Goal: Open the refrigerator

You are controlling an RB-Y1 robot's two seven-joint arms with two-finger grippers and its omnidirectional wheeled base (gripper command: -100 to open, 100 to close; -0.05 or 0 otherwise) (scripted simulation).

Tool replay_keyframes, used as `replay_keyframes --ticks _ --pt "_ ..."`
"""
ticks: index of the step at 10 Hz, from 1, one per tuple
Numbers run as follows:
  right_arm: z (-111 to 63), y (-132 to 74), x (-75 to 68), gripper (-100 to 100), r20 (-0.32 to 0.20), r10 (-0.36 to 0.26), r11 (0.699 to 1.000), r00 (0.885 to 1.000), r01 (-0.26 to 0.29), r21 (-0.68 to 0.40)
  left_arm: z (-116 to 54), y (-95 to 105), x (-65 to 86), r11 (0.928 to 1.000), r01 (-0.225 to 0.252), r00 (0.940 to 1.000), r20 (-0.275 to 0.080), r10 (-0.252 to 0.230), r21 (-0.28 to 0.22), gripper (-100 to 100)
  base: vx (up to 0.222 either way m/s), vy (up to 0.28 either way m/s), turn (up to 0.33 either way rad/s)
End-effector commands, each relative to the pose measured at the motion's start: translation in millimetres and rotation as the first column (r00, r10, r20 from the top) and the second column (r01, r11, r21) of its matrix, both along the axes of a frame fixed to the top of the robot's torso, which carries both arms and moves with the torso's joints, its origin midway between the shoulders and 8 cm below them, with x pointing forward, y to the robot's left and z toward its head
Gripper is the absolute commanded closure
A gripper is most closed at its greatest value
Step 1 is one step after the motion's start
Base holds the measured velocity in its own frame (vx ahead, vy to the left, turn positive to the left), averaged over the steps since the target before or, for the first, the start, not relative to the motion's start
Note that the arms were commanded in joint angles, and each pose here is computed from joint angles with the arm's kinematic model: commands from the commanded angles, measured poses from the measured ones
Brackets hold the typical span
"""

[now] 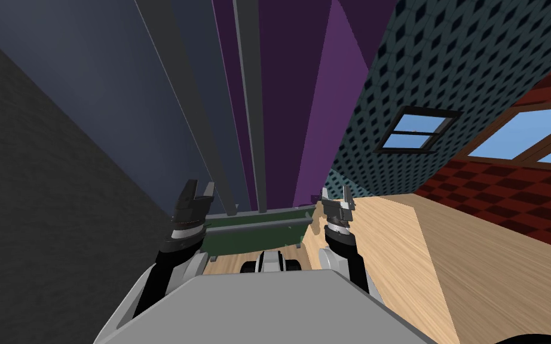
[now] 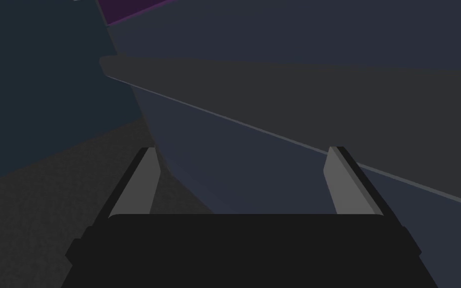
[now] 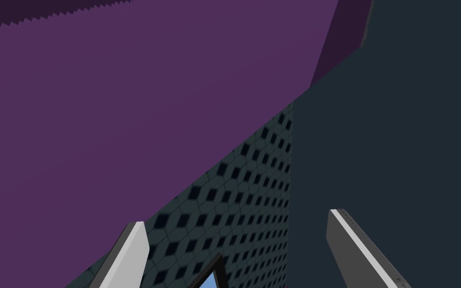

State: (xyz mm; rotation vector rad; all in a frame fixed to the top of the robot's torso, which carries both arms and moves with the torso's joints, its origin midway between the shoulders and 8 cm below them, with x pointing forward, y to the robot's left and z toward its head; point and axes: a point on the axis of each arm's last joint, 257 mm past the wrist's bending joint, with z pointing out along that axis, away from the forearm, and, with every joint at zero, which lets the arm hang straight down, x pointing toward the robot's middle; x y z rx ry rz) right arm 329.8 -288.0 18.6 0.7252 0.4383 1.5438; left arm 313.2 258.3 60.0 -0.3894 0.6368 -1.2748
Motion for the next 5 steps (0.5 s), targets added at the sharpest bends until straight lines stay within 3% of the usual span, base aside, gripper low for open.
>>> replay_keyframes --ticks 1,5 --pt "0.0 0.0 0.0 0 0.0 0.0 1.0 1.0 0.0 0.0 -18.6 -2.8 10.0 0.9995 0.028 0.999 -0.034 -0.027 0.018 -100 -0.006 -0.01 -0.035" --pt "0.0 0.0 0.0 0 0.0 0.0 1.0 1.0 0.0 0.0 -53.1 -5.1 24.5 0.9976 0.065 0.994 -0.09 -0.062 0.025 -100 -0.003 -0.014 -0.032"
